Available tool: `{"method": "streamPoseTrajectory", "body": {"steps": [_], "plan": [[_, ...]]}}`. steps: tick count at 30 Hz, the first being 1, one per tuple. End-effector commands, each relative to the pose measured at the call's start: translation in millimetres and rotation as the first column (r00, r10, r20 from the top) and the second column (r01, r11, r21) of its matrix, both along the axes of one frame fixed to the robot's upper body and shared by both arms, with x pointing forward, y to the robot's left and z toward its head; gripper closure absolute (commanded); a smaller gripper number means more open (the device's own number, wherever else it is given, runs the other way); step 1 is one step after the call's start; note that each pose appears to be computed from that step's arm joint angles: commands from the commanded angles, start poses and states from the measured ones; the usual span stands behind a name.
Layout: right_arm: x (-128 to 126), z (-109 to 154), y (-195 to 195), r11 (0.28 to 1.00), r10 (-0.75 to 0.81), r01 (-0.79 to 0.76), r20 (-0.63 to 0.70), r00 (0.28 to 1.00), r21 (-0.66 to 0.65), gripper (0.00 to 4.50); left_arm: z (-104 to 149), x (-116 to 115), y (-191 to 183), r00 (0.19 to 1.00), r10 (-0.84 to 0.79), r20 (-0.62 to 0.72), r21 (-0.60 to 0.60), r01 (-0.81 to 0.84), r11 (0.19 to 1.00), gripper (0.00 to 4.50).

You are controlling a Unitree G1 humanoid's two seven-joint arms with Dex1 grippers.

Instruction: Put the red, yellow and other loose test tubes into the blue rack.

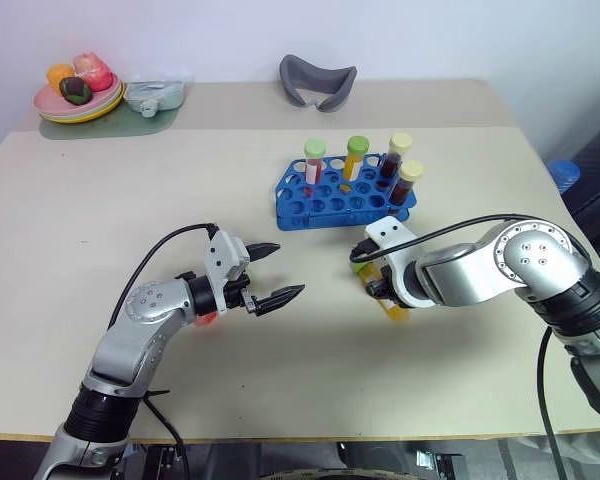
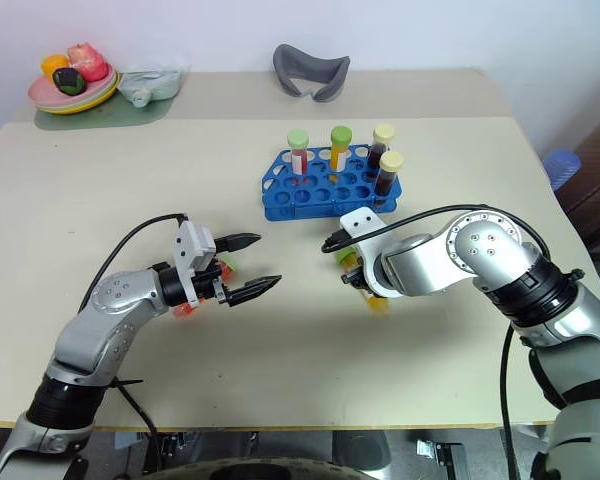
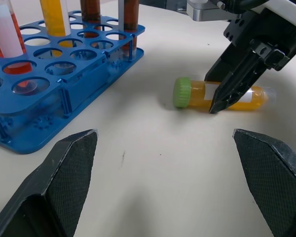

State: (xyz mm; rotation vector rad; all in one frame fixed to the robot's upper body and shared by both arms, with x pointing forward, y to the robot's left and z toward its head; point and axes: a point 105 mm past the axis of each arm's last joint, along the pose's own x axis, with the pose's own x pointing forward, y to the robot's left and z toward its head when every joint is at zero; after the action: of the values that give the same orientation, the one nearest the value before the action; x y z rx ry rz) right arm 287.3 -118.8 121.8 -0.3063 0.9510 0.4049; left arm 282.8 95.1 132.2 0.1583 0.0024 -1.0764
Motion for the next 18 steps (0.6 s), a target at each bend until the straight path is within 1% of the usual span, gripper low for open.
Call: {"method": "streamPoseTrajectory", "body": {"steps": [1, 2, 3, 4, 6, 8, 10, 12, 14, 15, 16, 18], "plan": [[2, 10, 9, 0.999, 0.001, -0.002, 0.038, 0.999, 0.036, 3.31, 6, -1, 0, 0.999, 0.000, 0.035, -0.007, 0.000, 1.000, 0.00], [7, 20, 11, 0.998, -0.018, 0.013, 0.085, 0.996, 0.053, 3.31, 6, -1, 0, 0.999, 0.002, 0.037, -0.007, -0.002, 1.000, 0.00], [11, 31, 15, 0.994, -0.043, 0.030, 0.128, 0.991, 0.102, 3.31, 6, 0, 2, 0.999, 0.008, 0.039, -0.006, -0.008, 1.000, 0.00], [15, 45, 19, 0.984, -0.080, 0.048, 0.181, 0.980, 0.172, 3.31, 6, 0, 4, 0.999, 0.018, 0.041, -0.005, -0.018, 1.000, 0.00], [19, 71, 27, 0.960, -0.105, 0.020, 0.289, 0.952, 0.280, 3.31, 6, 1, 8, 0.998, 0.040, 0.043, -0.003, -0.040, 0.999, 0.00], [20, 97, 37, 0.933, -0.087, -0.084, 0.446, 0.891, 0.349, 3.31, 6, 2, 14, 0.997, 0.066, 0.044, -0.004, -0.065, 0.998, 0.00], [22, 118, 40, 0.920, -0.079, -0.177, 0.609, 0.789, 0.349, 3.31, 9, 6, 21, 0.993, 0.110, 0.051, -0.031, -0.108, 0.994, 0.00], [28, 129, 39, 0.923, -0.084, -0.229, 0.743, 0.664, 0.309, 3.31, 14, 13, 27, 0.986, 0.161, 0.051, -0.077, -0.156, 0.985, 0.00], [37, 132, 40, 0.875, -0.178, -0.262, 0.773, 0.609, 0.407, 3.31, 16, 20, 31, 0.977, 0.204, 0.057, -0.100, -0.198, 0.975, 0.00], [44, 129, 38, 0.870, -0.207, -0.262, 0.792, 0.574, 0.417, 3.31, 16, 24, 32, 0.973, 0.220, 0.064, -0.101, -0.213, 0.972, 0.00], [55, 126, 37, 0.877, -0.239, -0.248, 0.820, 0.519, 0.413, 3.31, 15, 29, 34, 0.967, 0.244, 0.076, -0.096, -0.236, 0.967, 0.00], [65, 123, 38, 0.885, -0.266, -0.243, 0.861, 0.434, 0.396, 3.31, 15, 34, 36, 0.959, 0.269, 0.092, -0.091, -0.261, 0.961, 0.00]]}}
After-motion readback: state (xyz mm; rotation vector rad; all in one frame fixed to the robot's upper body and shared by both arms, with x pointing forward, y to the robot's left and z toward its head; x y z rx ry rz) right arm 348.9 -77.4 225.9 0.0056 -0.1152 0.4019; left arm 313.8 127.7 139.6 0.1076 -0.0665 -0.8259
